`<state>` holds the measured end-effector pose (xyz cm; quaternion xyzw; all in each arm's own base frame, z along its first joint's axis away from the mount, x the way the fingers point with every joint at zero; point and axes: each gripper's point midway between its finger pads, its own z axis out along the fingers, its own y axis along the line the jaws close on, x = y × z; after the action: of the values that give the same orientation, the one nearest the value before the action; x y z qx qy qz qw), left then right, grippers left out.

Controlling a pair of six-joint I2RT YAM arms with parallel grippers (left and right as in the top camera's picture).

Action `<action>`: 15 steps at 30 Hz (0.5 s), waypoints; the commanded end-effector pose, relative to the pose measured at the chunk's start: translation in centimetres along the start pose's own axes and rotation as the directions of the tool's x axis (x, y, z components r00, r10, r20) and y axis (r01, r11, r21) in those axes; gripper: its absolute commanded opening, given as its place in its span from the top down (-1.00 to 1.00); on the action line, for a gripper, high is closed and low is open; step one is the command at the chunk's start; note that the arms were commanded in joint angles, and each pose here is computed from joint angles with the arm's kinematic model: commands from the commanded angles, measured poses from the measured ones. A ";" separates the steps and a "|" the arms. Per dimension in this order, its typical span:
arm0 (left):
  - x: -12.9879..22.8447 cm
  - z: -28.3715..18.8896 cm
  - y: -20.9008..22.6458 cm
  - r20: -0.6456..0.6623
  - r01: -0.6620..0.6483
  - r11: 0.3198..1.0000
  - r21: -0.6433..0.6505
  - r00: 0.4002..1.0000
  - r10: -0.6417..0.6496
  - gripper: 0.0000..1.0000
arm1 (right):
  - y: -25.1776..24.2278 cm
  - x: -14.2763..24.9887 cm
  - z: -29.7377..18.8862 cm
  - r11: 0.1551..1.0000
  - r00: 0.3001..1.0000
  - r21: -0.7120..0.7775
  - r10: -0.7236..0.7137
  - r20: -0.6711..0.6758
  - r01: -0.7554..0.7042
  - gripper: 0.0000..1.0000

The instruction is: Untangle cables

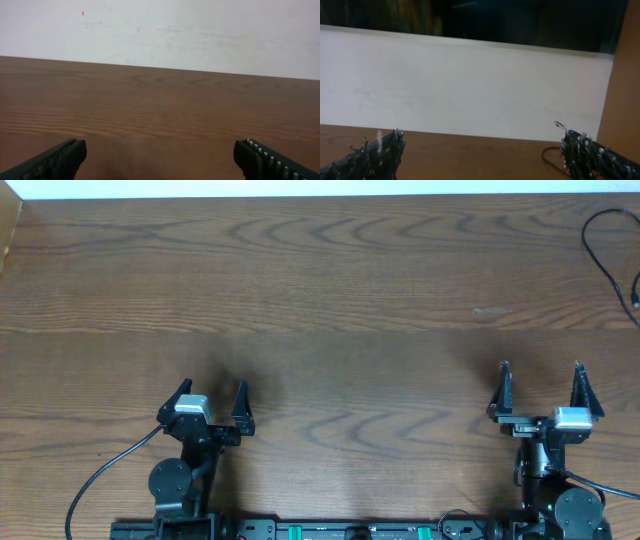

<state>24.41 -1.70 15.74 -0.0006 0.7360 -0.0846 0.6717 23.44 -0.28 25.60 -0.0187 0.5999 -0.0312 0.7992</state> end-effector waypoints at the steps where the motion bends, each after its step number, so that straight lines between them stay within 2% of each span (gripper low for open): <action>1: 1.5 0.0 0.0 -0.048 -0.007 1.000 0.006 0.999 0.007 -0.98 | 0.1 2.1 -0.1 0.999 0.999 -0.005 0.035 -0.032 -0.036 -0.99; 9: 1.5 0.0 0.0 -0.048 -0.007 1.000 0.006 0.999 0.007 -0.98 | -0.7 3.1 -0.2 0.999 0.997 0.027 0.028 -0.076 -0.026 -0.99; 15: 1.5 0.0 0.0 -0.048 -0.007 1.000 0.006 0.999 0.007 -0.98 | -0.6 7.2 -0.8 0.999 0.970 0.032 0.046 -0.239 -0.040 -0.98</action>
<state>24.41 -1.69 15.73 -0.0007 0.7361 -0.0845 0.6716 24.58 -1.39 19.68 0.0022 0.6756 -0.0324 0.7365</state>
